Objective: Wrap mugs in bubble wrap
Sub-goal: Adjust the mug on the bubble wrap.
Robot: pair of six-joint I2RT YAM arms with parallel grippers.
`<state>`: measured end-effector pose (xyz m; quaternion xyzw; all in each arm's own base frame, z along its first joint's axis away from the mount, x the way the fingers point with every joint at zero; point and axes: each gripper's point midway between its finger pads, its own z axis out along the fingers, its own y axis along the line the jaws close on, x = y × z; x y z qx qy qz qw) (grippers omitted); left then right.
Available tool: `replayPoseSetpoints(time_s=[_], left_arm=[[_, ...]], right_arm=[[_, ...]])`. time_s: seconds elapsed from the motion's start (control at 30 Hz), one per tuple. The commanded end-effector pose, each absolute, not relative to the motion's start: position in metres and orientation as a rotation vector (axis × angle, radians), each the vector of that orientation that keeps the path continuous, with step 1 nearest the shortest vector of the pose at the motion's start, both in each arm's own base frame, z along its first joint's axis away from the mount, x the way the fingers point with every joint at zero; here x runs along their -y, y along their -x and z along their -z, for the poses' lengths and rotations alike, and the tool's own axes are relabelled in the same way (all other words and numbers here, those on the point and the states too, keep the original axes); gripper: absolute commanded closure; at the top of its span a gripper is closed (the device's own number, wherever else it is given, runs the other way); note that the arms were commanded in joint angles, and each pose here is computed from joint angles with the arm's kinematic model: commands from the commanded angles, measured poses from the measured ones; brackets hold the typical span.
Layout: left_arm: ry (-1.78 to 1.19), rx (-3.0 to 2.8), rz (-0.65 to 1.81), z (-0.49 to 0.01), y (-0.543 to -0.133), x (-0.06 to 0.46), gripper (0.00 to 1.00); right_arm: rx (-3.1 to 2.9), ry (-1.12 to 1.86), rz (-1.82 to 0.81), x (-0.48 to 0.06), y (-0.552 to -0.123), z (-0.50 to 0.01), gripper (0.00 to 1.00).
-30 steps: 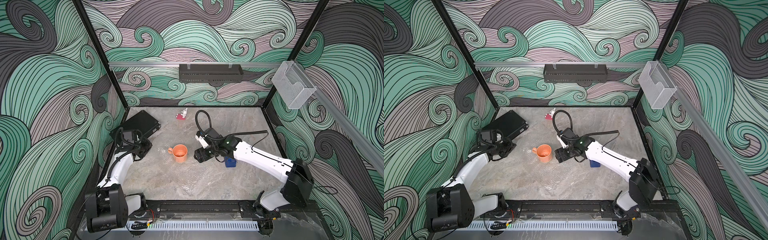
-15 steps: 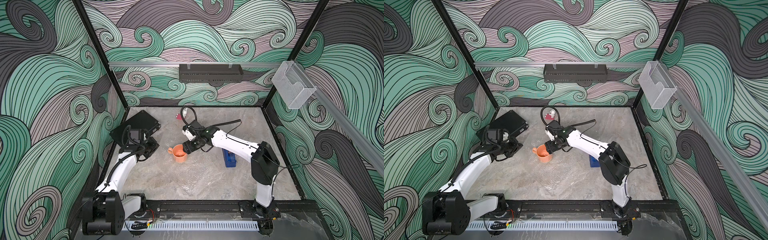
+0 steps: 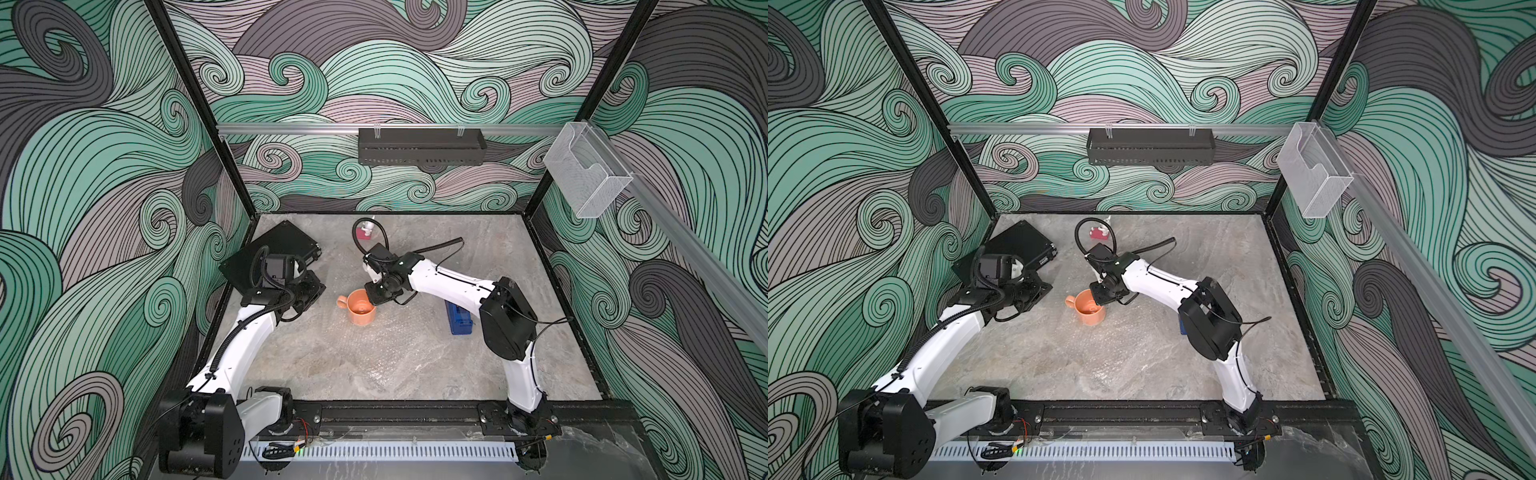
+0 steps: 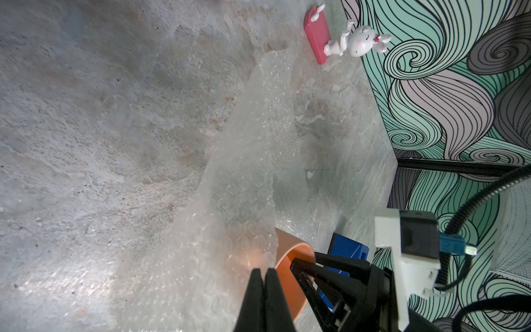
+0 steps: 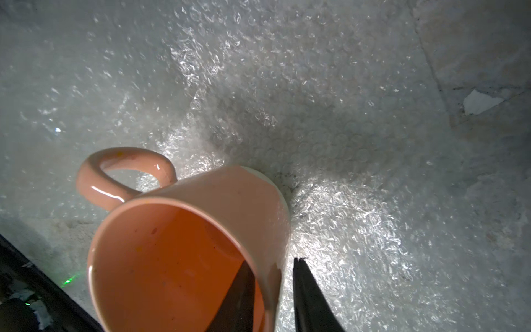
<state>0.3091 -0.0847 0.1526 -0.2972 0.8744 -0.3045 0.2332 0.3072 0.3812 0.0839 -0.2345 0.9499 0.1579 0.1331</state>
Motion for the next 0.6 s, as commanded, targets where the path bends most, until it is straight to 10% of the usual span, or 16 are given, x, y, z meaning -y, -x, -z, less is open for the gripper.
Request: replayPoseSetpoints(time_s=[0.0, 0.33, 0.57], left_arm=[[0.801, -2.381, 0.846, -0.167, -0.313, 0.089, 1.00], [0.764, -2.392, 0.873, -0.169, -0.309, 0.101, 1.00], [0.729, -2.401, 0.905, -0.171, -0.304, 0.114, 1.00]], right_arm=[[-2.763, 0.567, -0.390, -0.372, -0.309, -0.091, 0.83], [-2.773, 0.445, -0.400, -0.377, -0.306, -0.096, 0.95], [-2.767, 0.463, -0.415, -0.383, -0.300, -0.104, 0.65]])
